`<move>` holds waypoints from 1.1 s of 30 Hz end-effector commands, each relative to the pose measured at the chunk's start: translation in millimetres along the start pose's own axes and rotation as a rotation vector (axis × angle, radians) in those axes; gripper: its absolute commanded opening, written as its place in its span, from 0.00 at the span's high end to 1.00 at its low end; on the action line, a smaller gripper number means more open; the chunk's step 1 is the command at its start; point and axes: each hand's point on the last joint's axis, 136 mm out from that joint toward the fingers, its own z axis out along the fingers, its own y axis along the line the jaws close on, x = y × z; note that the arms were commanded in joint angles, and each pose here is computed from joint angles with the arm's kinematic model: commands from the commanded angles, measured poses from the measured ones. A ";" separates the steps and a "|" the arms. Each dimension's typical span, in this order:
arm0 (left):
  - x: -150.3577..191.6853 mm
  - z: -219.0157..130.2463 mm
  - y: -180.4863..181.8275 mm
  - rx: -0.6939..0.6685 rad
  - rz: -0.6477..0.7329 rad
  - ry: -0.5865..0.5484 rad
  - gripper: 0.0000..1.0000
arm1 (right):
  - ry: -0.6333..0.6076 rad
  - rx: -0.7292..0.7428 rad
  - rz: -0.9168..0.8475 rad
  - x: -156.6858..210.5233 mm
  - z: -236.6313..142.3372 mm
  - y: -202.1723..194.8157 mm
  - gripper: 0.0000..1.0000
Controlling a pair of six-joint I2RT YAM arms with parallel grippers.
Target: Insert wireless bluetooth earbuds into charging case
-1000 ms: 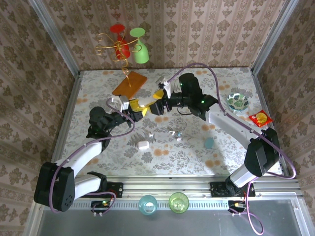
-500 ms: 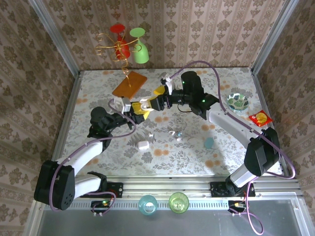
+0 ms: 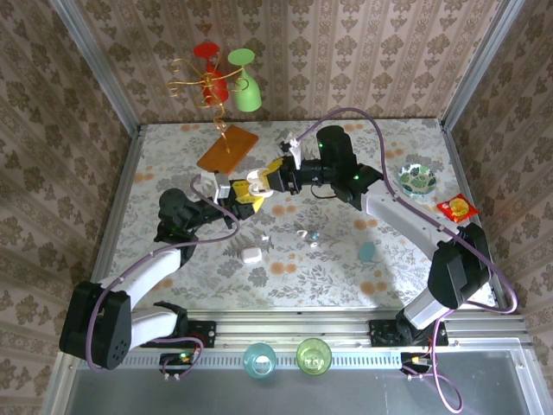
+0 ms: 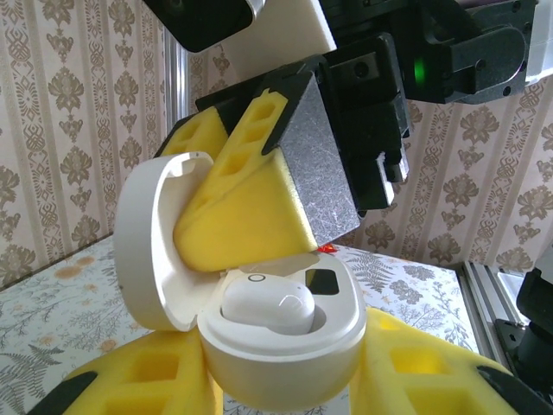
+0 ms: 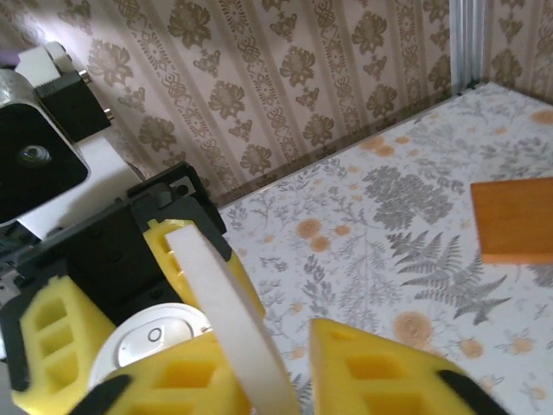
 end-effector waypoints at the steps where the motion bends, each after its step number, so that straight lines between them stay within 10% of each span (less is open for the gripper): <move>1: -14.4 1.7 -9.9 0.053 0.047 -0.033 0.72 | -0.017 -0.009 -0.034 -6.8 -8.4 5.8 0.85; 11: -17.5 4.6 -1.9 0.019 0.036 -0.051 0.66 | -0.083 0.043 -0.082 -15.0 -19.0 8.8 1.00; 19: -20.5 6.6 0.6 0.009 0.032 -0.064 0.38 | -0.096 0.110 -0.116 -18.0 -22.4 6.2 1.00; 33: -25.2 12.5 -5.8 0.051 0.041 -0.080 0.41 | -0.081 0.068 -0.117 -14.4 -14.9 13.5 1.00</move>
